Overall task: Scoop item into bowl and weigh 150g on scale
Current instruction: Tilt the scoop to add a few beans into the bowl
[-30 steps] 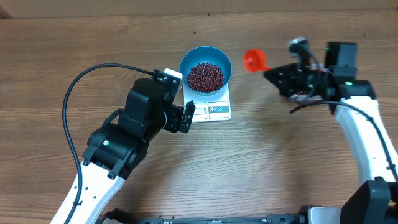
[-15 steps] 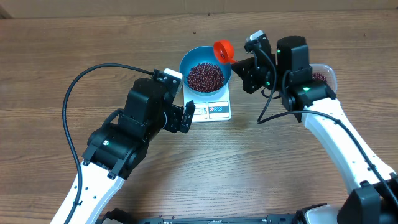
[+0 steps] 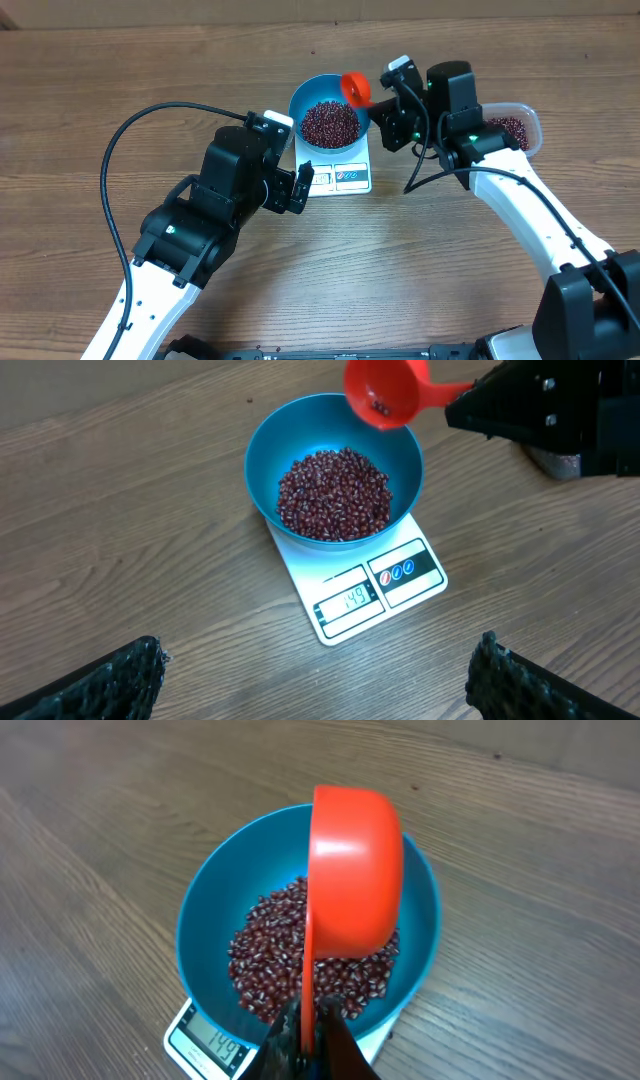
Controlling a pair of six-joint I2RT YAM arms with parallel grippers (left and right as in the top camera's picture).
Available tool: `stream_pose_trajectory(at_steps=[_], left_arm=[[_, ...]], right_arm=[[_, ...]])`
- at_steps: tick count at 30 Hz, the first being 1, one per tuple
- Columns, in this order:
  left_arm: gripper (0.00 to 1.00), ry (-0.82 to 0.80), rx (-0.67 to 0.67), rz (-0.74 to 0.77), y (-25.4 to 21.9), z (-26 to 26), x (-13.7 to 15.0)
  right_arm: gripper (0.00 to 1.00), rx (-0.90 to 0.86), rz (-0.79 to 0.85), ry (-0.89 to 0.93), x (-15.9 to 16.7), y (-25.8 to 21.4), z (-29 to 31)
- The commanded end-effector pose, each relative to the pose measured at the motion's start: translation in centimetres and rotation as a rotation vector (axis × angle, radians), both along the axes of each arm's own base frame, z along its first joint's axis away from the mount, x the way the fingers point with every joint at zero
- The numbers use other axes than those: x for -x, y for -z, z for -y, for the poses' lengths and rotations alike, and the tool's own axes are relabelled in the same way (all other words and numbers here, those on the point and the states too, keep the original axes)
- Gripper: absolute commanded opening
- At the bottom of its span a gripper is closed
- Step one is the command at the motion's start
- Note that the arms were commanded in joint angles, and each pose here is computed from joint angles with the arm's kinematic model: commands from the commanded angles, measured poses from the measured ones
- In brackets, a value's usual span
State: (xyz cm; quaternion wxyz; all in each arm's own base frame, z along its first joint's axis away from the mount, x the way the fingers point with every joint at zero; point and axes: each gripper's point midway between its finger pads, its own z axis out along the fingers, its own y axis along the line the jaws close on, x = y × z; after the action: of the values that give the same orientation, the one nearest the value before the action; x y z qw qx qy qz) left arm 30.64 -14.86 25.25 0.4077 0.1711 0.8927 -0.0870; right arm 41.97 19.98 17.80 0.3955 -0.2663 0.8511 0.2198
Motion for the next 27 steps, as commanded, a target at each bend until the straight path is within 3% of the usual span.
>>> stream_pose_trajectory(at_steps=[1, 8, 27], left_arm=[[1.00, -0.003, 0.011, -0.002, -0.1, 0.0, 0.0], [1.00, -0.003, 0.011, -0.003, -0.1, 0.0, 0.0], [0.99, -0.003, 0.011, -0.003, -0.1, 0.0, 0.0]], right_arm=[[0.04, 0.079, 0.128, -0.094, -0.5, -1.0, -0.6], [0.04, 0.053, 0.129, -0.157, 0.5, -1.2, -2.2], [0.04, 0.178, 0.176, -0.054, -1.2, -0.7, 0.1]])
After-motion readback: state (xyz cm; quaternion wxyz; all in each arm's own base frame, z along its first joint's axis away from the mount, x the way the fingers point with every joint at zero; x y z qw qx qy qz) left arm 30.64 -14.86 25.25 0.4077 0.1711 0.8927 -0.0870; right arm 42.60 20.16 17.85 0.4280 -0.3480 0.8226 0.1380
